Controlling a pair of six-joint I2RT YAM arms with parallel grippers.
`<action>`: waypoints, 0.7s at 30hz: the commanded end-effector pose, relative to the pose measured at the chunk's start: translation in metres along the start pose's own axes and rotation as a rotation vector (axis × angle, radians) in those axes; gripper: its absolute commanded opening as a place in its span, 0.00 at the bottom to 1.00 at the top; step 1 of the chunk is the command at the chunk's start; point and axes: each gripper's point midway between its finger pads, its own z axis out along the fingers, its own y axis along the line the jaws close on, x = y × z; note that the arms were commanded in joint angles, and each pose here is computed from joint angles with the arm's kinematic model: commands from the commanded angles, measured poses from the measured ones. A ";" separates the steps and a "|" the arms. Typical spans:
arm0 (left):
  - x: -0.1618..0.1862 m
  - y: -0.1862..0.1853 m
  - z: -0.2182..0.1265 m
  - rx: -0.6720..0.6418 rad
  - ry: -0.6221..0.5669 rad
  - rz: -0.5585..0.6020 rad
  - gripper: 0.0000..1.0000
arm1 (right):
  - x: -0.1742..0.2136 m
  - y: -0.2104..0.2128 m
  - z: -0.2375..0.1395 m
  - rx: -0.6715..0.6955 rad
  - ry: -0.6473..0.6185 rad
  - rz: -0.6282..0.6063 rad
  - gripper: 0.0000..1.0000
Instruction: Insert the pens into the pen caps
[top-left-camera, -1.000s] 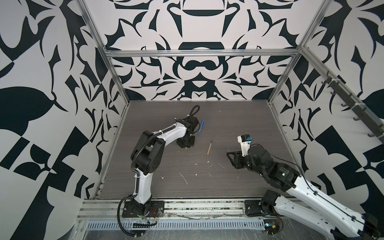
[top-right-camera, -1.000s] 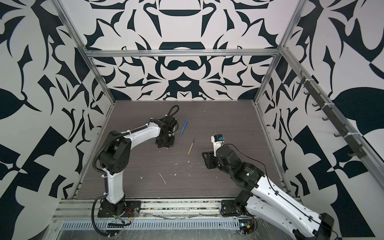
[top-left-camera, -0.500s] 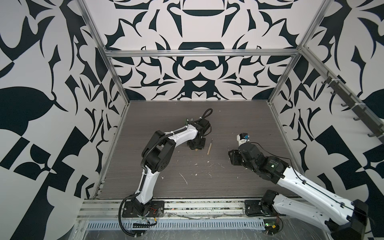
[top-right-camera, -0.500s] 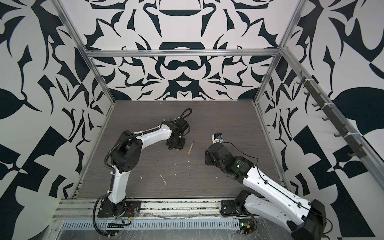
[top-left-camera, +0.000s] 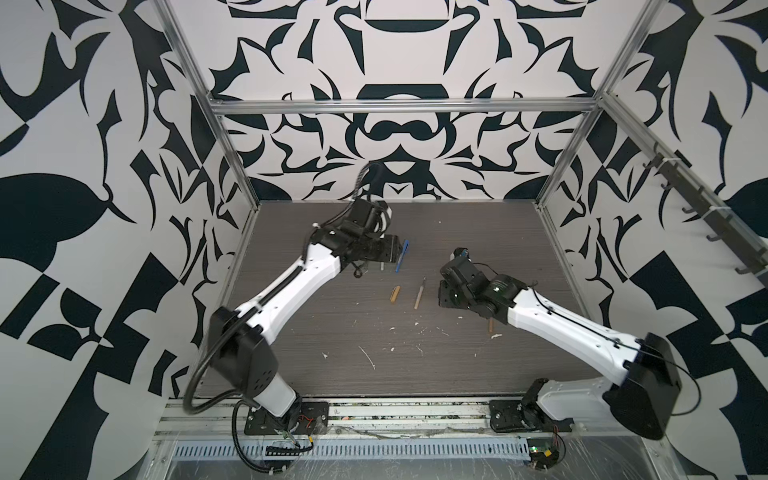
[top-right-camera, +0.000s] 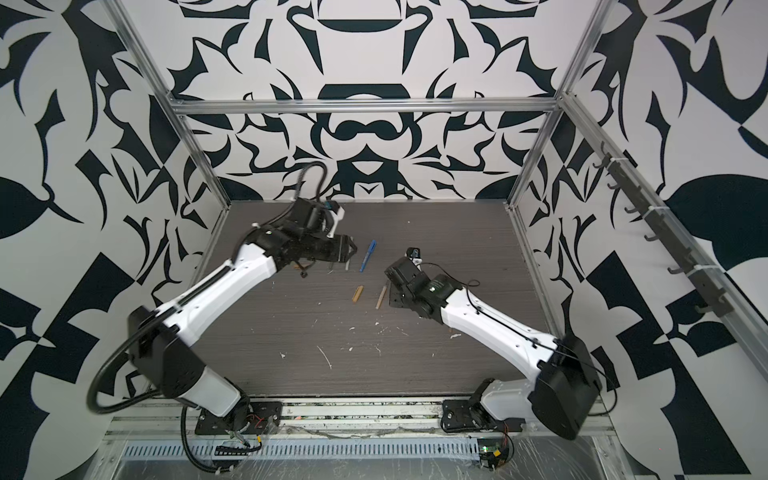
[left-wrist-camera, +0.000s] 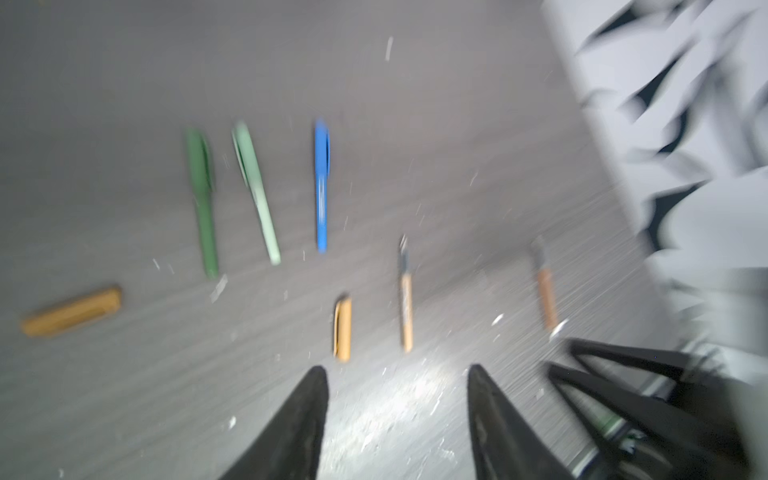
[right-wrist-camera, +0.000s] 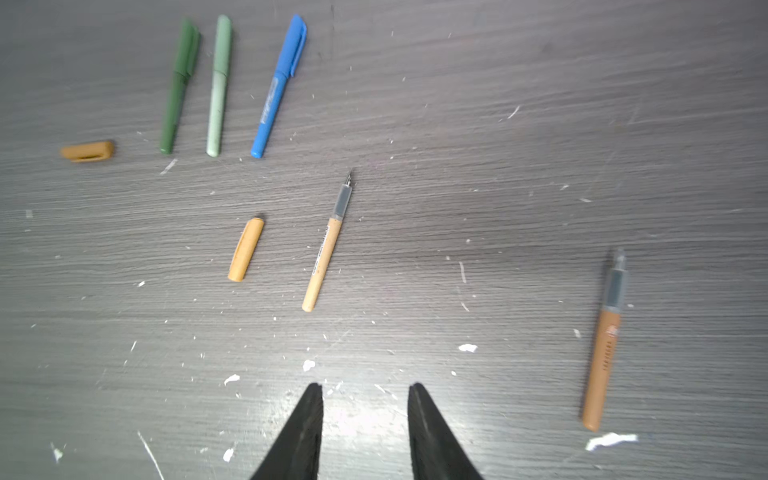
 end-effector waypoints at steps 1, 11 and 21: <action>-0.006 -0.023 -0.019 0.164 -0.127 0.103 0.60 | -0.020 0.016 0.015 -0.012 0.025 0.043 0.35; -0.002 -0.038 -0.047 0.289 -0.307 0.169 0.63 | -0.029 0.039 0.082 0.012 0.189 0.084 0.34; 0.003 -0.033 -0.074 0.249 -0.374 0.206 0.63 | -0.027 0.037 0.124 0.112 0.239 0.115 0.30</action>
